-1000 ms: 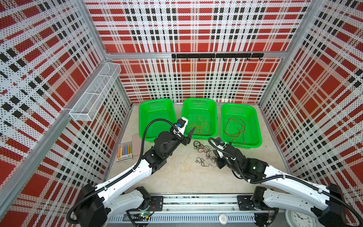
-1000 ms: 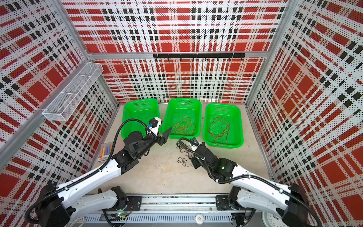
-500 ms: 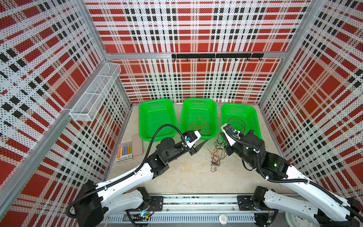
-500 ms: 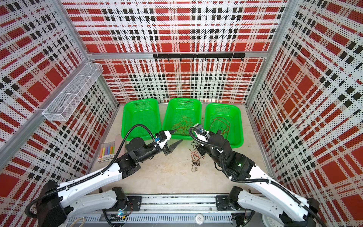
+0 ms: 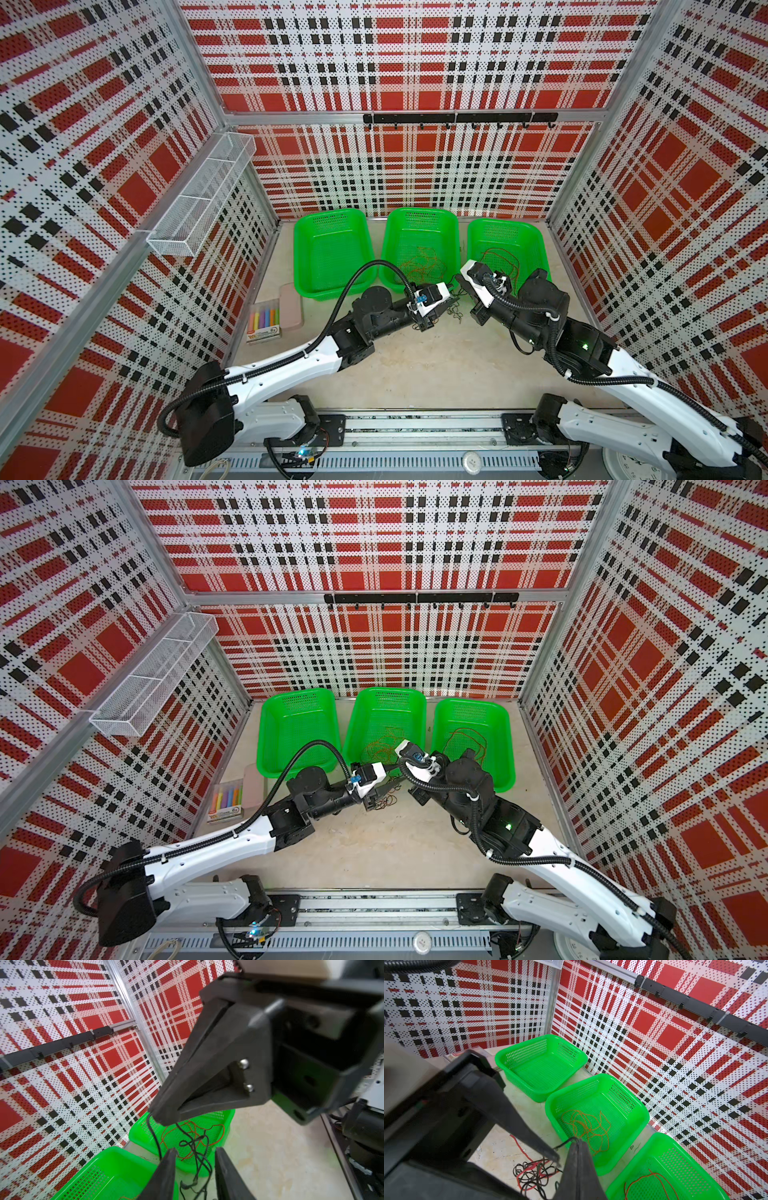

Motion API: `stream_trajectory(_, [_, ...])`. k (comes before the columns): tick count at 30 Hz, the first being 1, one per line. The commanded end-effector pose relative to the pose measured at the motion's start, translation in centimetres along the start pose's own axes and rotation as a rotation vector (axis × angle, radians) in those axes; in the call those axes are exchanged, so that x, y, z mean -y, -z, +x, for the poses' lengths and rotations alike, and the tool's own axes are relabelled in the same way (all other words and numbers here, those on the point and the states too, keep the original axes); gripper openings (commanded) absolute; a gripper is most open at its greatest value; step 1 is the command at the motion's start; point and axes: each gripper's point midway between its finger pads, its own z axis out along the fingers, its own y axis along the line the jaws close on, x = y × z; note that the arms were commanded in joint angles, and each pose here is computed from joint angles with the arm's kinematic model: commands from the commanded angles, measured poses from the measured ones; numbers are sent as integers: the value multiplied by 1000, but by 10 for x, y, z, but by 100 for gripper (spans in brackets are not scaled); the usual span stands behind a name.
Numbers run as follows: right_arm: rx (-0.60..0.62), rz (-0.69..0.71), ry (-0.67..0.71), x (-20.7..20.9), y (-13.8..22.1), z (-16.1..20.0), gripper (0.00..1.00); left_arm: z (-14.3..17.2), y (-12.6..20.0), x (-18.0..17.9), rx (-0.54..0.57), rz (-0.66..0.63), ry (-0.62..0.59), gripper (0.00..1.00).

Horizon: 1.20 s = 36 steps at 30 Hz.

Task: Untangle and sort cables by color
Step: Untie the cable.

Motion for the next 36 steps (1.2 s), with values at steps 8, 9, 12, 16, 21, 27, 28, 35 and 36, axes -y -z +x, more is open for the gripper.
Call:
stream_trajectory(8, [45,-66,14,-13,-9,-7,0,-10,6,-35,-14,-178,45,31])
stream_trajectory(9, [45,-64,8,-12,-10,-7,0,-9,7,-34,-18,-177,43,36])
stream_trajectory(12, [15,-26,5,-6,-13,-3,0,-9,10,-26,-22,-137,33,48])
stream_trajectory(16, [-14,18,-8,1,-14,2,0,-11,23,-20,-13,-126,29,54])
stream_trajectory(21, [-29,33,-8,2,-16,10,0,1,37,-20,-29,-146,-38,59])
stream_trajectory(27, [-16,0,-9,-3,-17,6,0,10,27,-22,-58,-136,-35,59])
stream_trajectory(28, [-16,-9,-6,-5,-17,6,0,12,25,-22,-63,-137,-30,59])
stream_trajectory(35, [-8,-60,4,-15,-16,11,0,11,7,-42,-66,-189,3,51])
stream_trajectory(36, [-12,-64,2,-16,-16,12,0,11,4,-44,-63,-189,1,49])
